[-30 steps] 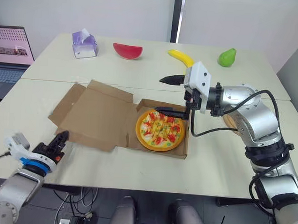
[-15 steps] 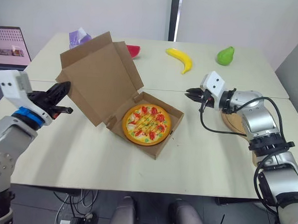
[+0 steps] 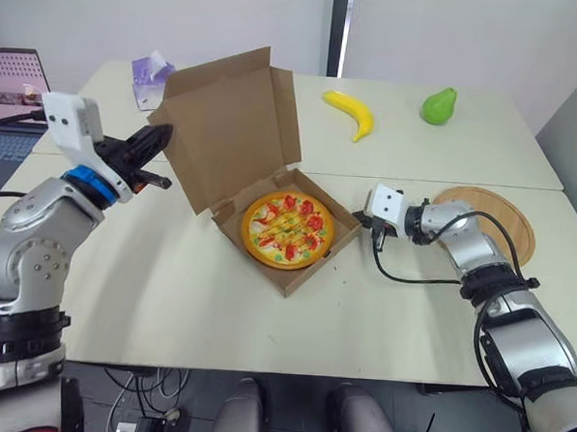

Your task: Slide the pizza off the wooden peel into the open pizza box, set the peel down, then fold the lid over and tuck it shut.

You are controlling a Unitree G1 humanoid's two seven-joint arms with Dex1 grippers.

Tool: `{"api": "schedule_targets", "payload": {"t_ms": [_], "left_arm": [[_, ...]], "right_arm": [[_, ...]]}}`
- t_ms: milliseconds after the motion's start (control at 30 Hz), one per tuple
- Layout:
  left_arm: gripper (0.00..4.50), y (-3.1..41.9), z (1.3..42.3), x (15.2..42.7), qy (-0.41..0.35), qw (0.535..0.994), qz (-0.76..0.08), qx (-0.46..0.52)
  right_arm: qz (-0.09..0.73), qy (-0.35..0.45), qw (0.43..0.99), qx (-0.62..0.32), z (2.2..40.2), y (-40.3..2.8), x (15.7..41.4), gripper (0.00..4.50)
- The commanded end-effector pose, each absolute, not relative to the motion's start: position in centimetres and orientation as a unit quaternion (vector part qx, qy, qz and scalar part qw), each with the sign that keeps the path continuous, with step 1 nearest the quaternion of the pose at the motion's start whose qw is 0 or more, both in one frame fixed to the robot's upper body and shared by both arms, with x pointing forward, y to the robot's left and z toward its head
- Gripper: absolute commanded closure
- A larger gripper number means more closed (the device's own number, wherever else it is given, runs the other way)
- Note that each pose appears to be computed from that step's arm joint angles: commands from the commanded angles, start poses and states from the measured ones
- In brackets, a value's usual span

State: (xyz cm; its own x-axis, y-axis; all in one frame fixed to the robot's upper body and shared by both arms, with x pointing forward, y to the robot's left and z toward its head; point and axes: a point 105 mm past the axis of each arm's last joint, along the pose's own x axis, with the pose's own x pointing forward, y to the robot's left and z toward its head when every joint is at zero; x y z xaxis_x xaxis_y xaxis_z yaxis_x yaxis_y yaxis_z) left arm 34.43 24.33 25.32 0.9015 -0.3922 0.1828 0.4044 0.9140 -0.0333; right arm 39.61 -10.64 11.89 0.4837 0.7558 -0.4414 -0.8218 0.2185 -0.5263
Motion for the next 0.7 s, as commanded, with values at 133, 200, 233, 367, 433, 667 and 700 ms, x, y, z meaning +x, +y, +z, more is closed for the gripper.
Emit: {"api": "schedule_targets", "payload": {"t_ms": [133,200,233,367,433,667,700], "left_arm": [[4.5,23.0,27.0,36.3,-0.122,0.965,-0.233,-0.017],[4.5,22.4,27.5,37.2,-0.13,0.961,-0.242,-0.015],[4.5,22.2,27.7,37.6,-0.132,0.96,-0.248,-0.013],[4.5,21.0,28.0,39.0,-0.132,0.952,-0.276,-0.004],[4.5,20.7,28.1,39.5,-0.131,0.949,-0.288,0.0],[4.5,20.8,27.9,40.4,-0.128,0.946,-0.299,0.002],[4.5,20.8,27.9,40.4,-0.127,0.946,-0.298,0.003]], "right_arm": [[0.562,0.018,0.756,-0.336,12.7,-8.0,35.5,4.48],[0.569,0.017,0.754,-0.329,12.8,-7.4,34.5,4.48],[0.57,0.017,0.754,-0.327,12.8,-7.2,34.1,4.48],[0.585,0.016,0.749,-0.312,13.1,-6.0,32.2,4.48],[0.591,0.014,0.749,-0.299,13.4,-5.3,31.2,4.48],[0.596,0.026,0.753,-0.279,13.4,-4.6,29.6,4.48],[0.588,0.028,0.757,-0.285,13.4,-4.9,29.9,4.48]]}}
